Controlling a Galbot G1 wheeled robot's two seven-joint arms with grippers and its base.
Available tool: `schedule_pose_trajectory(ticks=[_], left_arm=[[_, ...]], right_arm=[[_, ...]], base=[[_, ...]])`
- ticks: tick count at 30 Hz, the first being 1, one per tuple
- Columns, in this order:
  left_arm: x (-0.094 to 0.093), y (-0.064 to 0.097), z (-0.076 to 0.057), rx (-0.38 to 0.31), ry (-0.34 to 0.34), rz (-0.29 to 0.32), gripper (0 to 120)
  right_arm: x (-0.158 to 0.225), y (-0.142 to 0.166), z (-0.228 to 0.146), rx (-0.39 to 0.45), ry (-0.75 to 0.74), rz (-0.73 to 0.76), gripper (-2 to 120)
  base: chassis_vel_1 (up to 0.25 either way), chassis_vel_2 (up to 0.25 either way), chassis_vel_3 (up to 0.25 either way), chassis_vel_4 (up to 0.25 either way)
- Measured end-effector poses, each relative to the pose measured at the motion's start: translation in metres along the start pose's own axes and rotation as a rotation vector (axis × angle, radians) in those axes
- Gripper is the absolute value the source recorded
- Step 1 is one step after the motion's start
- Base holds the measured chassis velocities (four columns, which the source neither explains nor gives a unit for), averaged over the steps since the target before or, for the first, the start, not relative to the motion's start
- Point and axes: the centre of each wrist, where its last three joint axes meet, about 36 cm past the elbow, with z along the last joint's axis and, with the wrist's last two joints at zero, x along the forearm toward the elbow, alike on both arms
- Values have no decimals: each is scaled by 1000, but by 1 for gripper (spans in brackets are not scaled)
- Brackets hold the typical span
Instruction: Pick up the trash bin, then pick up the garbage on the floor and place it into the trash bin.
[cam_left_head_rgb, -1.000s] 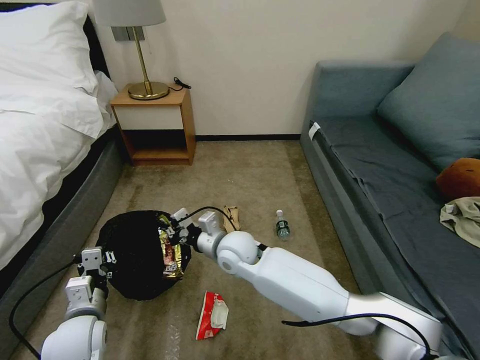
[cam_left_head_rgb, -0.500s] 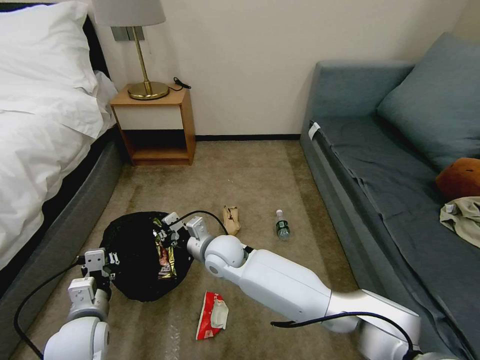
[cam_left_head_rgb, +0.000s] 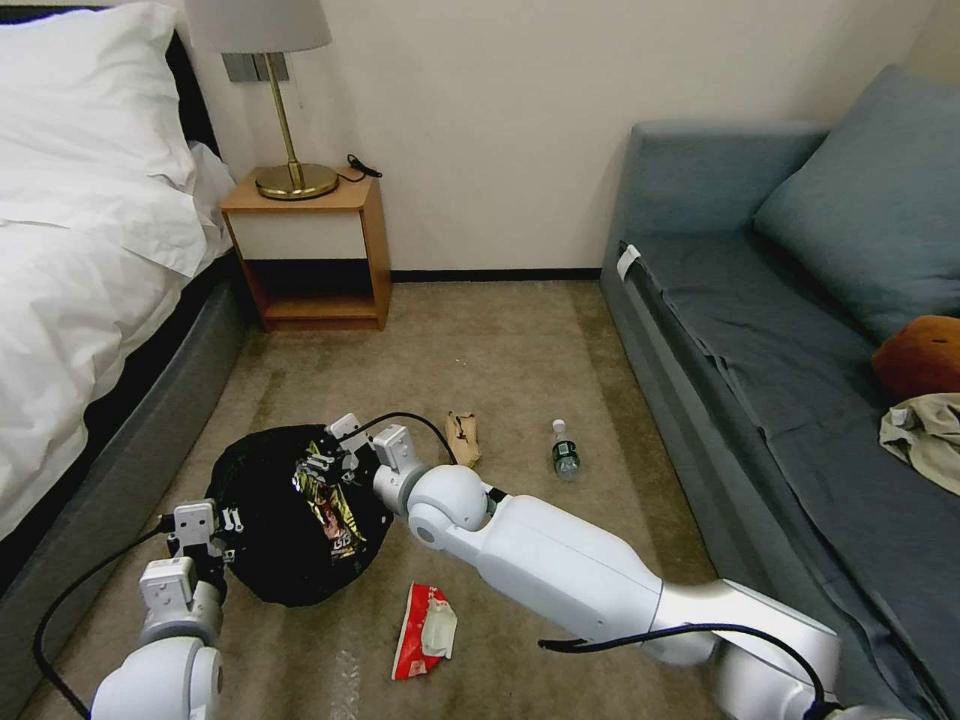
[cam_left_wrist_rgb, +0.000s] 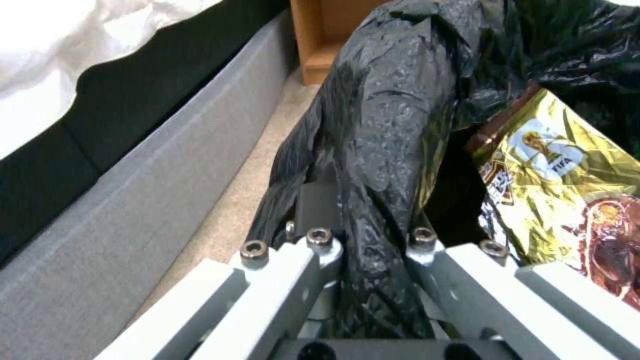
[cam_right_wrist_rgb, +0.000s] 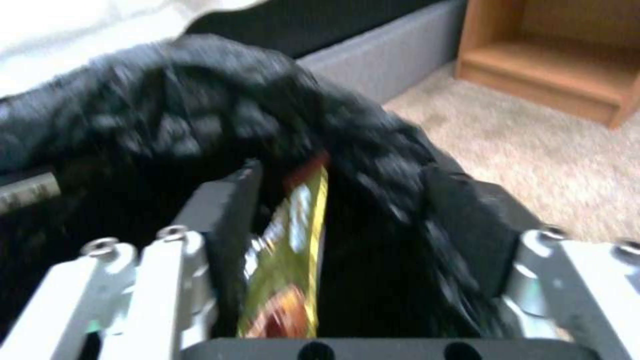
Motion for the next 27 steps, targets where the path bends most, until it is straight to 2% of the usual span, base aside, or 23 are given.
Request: schedule_pose_trajectory(ticks=[3, 4, 6, 9, 13, 16, 18, 22, 27], left_arm=[[-2, 6, 1, 6, -1, -12, 4], [-2, 6, 1, 6, -1, -12, 4], [-4, 9, 0, 12, -3, -19, 4], [-6, 14, 0, 18, -4, -29, 4], [-6, 16, 1, 21, -4, -35, 4], [-8, 22, 2, 33, -2, -51, 4], [-8, 23, 2, 34, -2, -53, 4], [-6, 21, 0, 47, -7, -59, 4], [-5, 18, -3, 85, -13, -81, 4]], right_arm=[[11, -4, 2, -23, 69, 44, 86], [11, -4, 2, -23, 69, 44, 86], [18, -12, 2, -28, 126, 99, 96], [25, -24, 6, -24, 189, 166, 99], [29, -29, 9, -20, 220, 193, 100], [43, -41, 23, -18, 343, 243, 100], [45, -42, 26, -21, 367, 246, 100], [53, -37, 41, -81, 508, 236, 100], [56, -25, 50, -149, 550, 219, 100]], base=[[0, 0, 0, 0], [0, 0, 0, 0], [0, 0, 0, 0], [0, 0, 0, 0], [0, 0, 0, 0], [0, 0, 0, 0], [0, 0, 0, 0], [0, 0, 0, 0], [0, 0, 0, 0]])
